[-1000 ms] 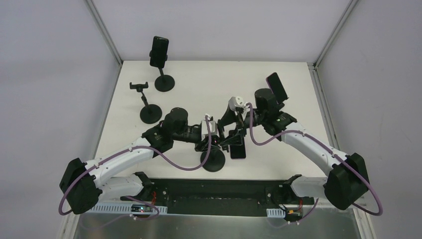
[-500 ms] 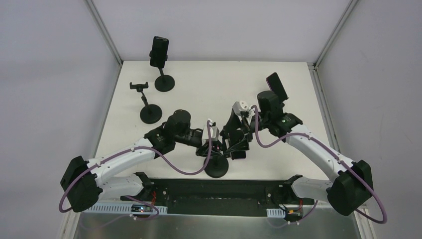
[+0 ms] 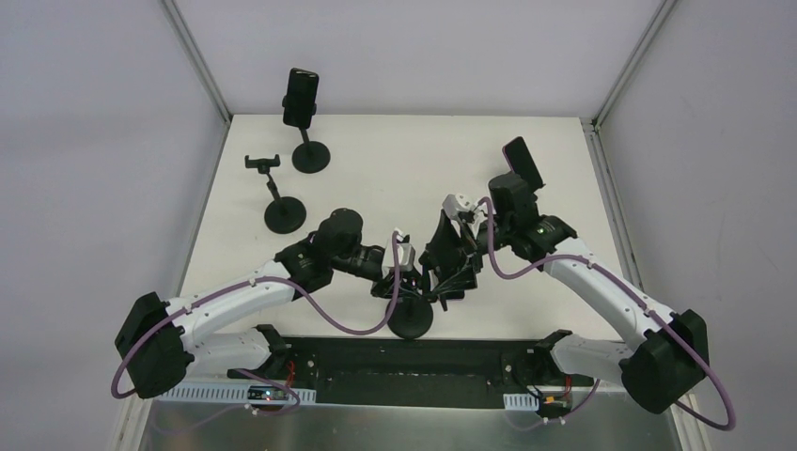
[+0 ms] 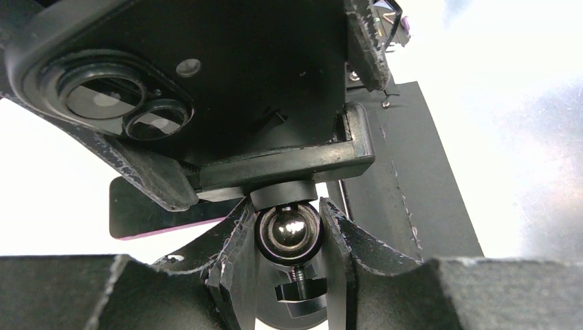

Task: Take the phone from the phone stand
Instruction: Remove the phone from the phone stand, then place the phone at the center of the board.

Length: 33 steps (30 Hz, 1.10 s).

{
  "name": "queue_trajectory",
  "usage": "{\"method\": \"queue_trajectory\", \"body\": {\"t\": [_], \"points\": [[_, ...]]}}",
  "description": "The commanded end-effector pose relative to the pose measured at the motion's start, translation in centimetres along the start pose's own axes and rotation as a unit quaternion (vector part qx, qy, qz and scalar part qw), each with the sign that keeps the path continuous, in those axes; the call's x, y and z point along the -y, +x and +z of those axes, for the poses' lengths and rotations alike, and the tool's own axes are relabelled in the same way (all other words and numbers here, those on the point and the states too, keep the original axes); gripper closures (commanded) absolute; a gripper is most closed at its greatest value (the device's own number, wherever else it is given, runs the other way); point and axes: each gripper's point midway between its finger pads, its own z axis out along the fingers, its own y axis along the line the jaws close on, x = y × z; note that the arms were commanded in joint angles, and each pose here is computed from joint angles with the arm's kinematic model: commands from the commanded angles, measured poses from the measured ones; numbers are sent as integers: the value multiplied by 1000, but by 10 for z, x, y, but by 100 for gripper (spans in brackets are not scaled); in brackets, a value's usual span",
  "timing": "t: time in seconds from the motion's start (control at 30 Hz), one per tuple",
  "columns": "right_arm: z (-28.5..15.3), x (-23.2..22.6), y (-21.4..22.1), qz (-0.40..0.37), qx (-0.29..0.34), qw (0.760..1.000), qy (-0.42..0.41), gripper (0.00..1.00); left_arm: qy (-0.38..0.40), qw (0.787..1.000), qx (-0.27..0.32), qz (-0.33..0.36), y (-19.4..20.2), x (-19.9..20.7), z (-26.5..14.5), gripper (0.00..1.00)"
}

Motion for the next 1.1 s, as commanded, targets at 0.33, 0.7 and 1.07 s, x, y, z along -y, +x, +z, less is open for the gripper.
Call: {"method": "queue_trajectory", "body": {"t": [0.33, 0.7, 1.07], "points": [[-5, -21, -22, -71, 9, 997, 15, 100, -24, 999, -17, -12, -5, -31, -9, 100], [-9, -44, -31, -49, 17, 998, 20, 100, -110, 993, -33, -19, 2, -65, -29, 100], [-94, 96, 5, 280, 62, 793, 538, 100, -248, 967, -33, -43, -3, -93, -81, 100]]}}
